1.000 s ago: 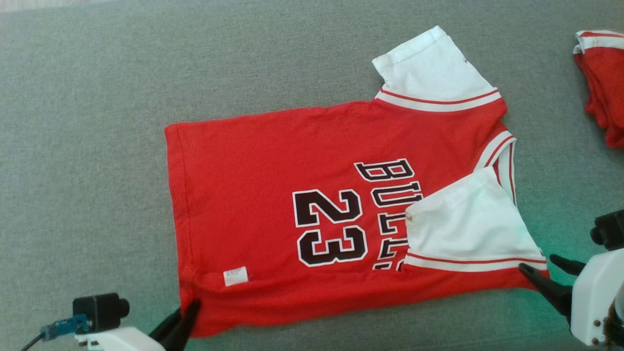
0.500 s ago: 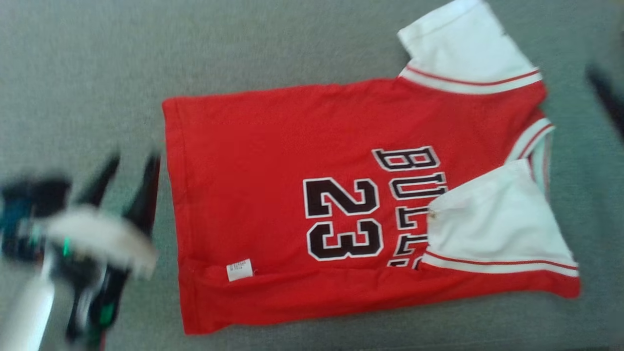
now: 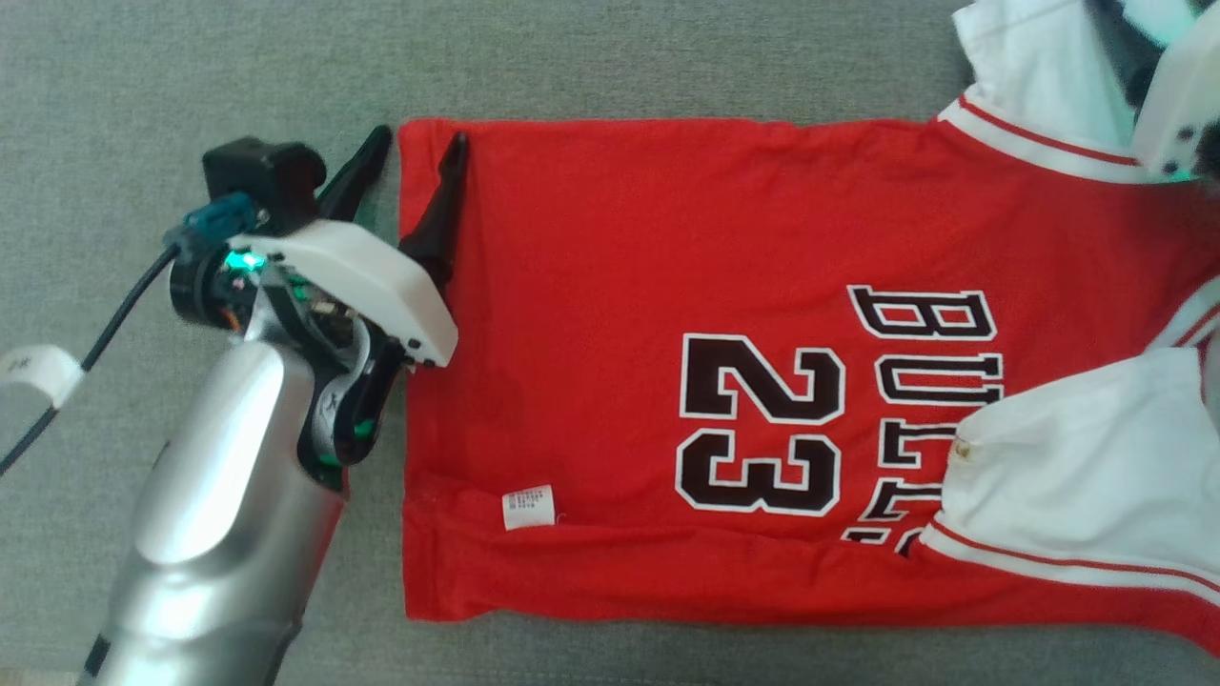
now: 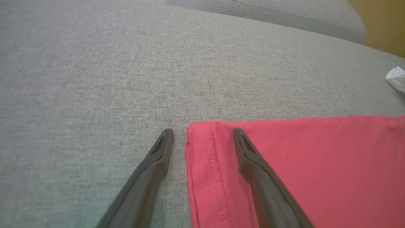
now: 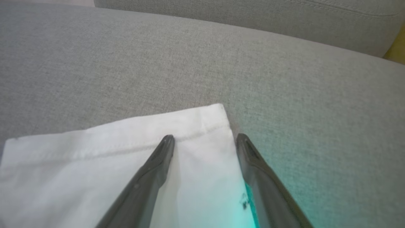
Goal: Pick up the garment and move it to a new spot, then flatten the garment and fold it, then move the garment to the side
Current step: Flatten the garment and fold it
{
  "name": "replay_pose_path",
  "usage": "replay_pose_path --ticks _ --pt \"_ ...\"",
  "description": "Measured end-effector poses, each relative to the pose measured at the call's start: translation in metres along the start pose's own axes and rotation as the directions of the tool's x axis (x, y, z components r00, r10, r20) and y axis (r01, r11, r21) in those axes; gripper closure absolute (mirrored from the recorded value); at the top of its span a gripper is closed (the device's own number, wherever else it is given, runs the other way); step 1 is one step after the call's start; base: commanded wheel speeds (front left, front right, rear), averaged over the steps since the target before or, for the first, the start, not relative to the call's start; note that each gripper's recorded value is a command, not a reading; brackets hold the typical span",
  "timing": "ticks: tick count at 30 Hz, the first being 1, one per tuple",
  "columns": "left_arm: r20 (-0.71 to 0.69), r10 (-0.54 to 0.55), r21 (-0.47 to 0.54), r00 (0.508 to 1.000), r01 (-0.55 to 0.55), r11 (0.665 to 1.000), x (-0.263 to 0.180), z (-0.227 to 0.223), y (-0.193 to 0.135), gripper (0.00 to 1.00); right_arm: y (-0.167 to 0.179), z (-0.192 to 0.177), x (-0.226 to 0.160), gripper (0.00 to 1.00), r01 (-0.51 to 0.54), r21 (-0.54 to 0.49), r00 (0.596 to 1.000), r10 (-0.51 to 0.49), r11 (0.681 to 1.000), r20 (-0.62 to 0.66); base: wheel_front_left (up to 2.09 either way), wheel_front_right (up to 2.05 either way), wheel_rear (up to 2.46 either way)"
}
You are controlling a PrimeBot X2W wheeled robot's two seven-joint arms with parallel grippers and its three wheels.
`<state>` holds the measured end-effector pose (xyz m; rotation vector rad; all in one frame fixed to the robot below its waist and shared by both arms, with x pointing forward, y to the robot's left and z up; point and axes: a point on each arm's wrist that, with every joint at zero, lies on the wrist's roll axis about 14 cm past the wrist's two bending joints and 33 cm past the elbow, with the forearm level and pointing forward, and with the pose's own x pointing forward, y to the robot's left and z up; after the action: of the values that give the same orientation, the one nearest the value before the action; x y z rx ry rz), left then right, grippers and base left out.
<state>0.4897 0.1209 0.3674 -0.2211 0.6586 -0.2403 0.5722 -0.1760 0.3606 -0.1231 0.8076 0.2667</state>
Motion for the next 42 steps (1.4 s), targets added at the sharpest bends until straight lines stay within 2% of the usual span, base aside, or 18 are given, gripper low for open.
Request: replay_pose_path --ticks 3,14,15,16,17,22,27,36,39,42 --pt "-0.002 -0.002 0.009 1.000 0.002 1.000 0.004 0.001 0.002 0.00 -0.001 0.008 0.008 0.00 0.003 -0.006 1.000 -0.002 1.000 0.011 0.00 0.00 0.00" --pt "-0.046 -0.038 0.016 0.998 0.039 0.999 0.007 -0.004 -0.004 0.00 -0.001 0.005 0.010 0.00 -0.017 -0.001 1.000 0.017 1.000 -0.020 0.00 0.00 0.00" --pt "-0.053 -0.046 0.016 0.998 0.047 0.999 0.007 -0.004 -0.005 0.55 0.000 0.004 0.010 0.00 -0.022 0.002 1.000 0.022 1.000 -0.022 0.00 0.00 0.00" --pt "-0.063 -0.053 0.018 0.997 0.055 0.998 0.007 -0.006 -0.007 1.00 0.001 0.004 0.010 0.41 -0.028 0.007 0.999 0.028 1.000 -0.025 0.00 0.00 0.00" --pt "-0.079 -0.066 0.021 0.995 0.068 0.997 0.006 -0.008 -0.009 1.00 0.004 0.004 0.010 1.00 -0.039 0.015 0.999 0.039 0.999 -0.030 0.00 0.00 0.00" --pt "-0.090 -0.098 0.029 0.991 0.101 0.994 0.005 -0.007 -0.016 1.00 0.012 0.008 0.011 1.00 -0.073 0.027 0.997 0.074 0.997 -0.005 0.00 0.00 0.00" --pt "-0.020 -0.065 0.016 0.998 0.065 0.998 0.005 0.006 -0.010 1.00 -0.014 0.039 0.002 1.00 -0.003 0.056 0.987 -0.006 0.998 0.160 0.00 0.00 0.00" --pt "0.137 -0.076 -0.003 0.988 0.077 0.997 -0.006 0.051 -0.019 1.00 -0.002 0.077 -0.034 1.00 -0.047 0.041 0.948 0.032 0.998 0.316 0.00 0.00 0.00" --pt "0.182 -0.088 -0.040 0.979 0.096 0.995 -0.018 0.053 -0.025 1.00 -0.003 0.072 -0.055 1.00 -0.058 0.035 0.935 0.042 0.998 0.351 0.00 0.00 0.00" --pt "0.191 -0.101 -0.088 0.976 0.120 0.989 -0.032 0.043 -0.031 1.00 0.001 0.051 -0.076 1.00 -0.080 0.053 0.931 0.056 0.995 0.360 0.00 0.00 0.00"
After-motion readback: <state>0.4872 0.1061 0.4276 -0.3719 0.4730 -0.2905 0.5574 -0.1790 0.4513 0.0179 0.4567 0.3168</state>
